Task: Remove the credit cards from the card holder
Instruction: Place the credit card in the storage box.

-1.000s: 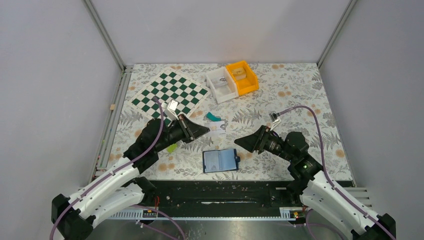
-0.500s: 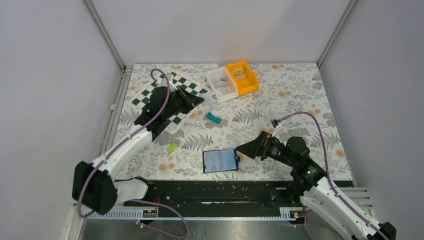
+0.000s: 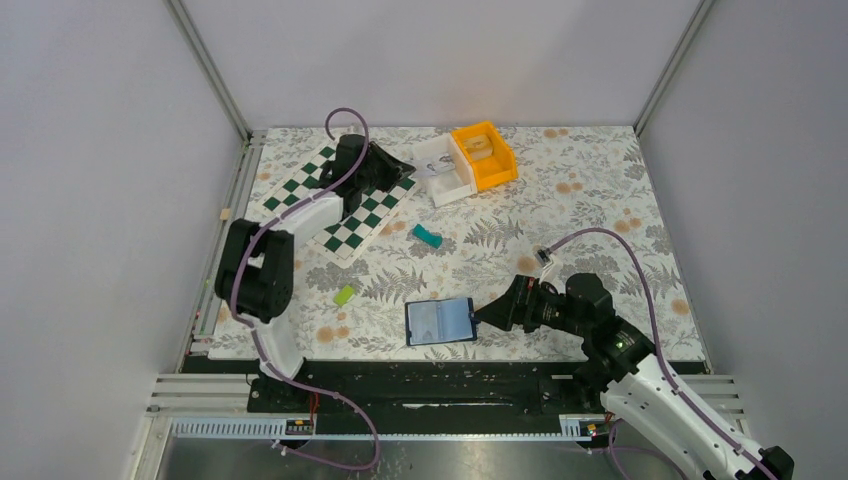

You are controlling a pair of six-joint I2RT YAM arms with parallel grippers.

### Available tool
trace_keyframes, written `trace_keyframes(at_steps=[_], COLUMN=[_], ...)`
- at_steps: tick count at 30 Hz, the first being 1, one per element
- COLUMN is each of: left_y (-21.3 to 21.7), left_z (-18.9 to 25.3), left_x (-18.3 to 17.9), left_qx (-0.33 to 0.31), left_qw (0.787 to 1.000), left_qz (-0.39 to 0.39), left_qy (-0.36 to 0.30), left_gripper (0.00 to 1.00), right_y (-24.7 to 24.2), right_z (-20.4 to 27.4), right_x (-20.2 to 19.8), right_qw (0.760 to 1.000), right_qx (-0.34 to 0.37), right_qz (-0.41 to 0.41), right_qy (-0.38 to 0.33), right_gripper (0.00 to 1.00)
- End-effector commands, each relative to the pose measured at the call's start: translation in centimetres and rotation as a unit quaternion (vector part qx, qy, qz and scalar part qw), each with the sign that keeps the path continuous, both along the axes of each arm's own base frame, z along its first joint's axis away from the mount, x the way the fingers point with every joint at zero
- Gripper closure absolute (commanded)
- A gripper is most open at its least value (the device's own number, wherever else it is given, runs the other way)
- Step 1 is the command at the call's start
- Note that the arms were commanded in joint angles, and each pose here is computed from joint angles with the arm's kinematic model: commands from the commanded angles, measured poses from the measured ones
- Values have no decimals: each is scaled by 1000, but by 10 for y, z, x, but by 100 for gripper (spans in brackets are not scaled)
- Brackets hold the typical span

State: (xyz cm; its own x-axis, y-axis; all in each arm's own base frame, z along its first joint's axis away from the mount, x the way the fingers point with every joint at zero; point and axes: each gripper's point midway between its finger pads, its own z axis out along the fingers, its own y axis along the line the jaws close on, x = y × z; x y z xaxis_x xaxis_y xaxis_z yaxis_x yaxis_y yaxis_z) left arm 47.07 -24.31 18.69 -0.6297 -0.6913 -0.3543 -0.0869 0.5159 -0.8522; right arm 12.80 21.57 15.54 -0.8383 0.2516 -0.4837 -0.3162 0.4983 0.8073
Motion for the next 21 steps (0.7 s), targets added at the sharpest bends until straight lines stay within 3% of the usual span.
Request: trace_keyframes(at_steps=[1, 11, 21], left_y=[-7, -15, -19], left_z=[32, -6, -38], left_x=[46, 99, 126], left_qx=[-30, -27, -19], left_qw=[998, 998, 998], left_qz=[21, 39, 57], left_qy=[-53, -28, 0], left_gripper=[100, 100, 100], right_y=[1, 1, 4], right_z=[24, 18, 19], right_x=[1, 5, 12], right_qw=[999, 999, 999], right_qx=[10, -15, -28], right_qz=[11, 14, 14], right_qy=[-35, -32, -30], right_gripper=[0, 1, 1])
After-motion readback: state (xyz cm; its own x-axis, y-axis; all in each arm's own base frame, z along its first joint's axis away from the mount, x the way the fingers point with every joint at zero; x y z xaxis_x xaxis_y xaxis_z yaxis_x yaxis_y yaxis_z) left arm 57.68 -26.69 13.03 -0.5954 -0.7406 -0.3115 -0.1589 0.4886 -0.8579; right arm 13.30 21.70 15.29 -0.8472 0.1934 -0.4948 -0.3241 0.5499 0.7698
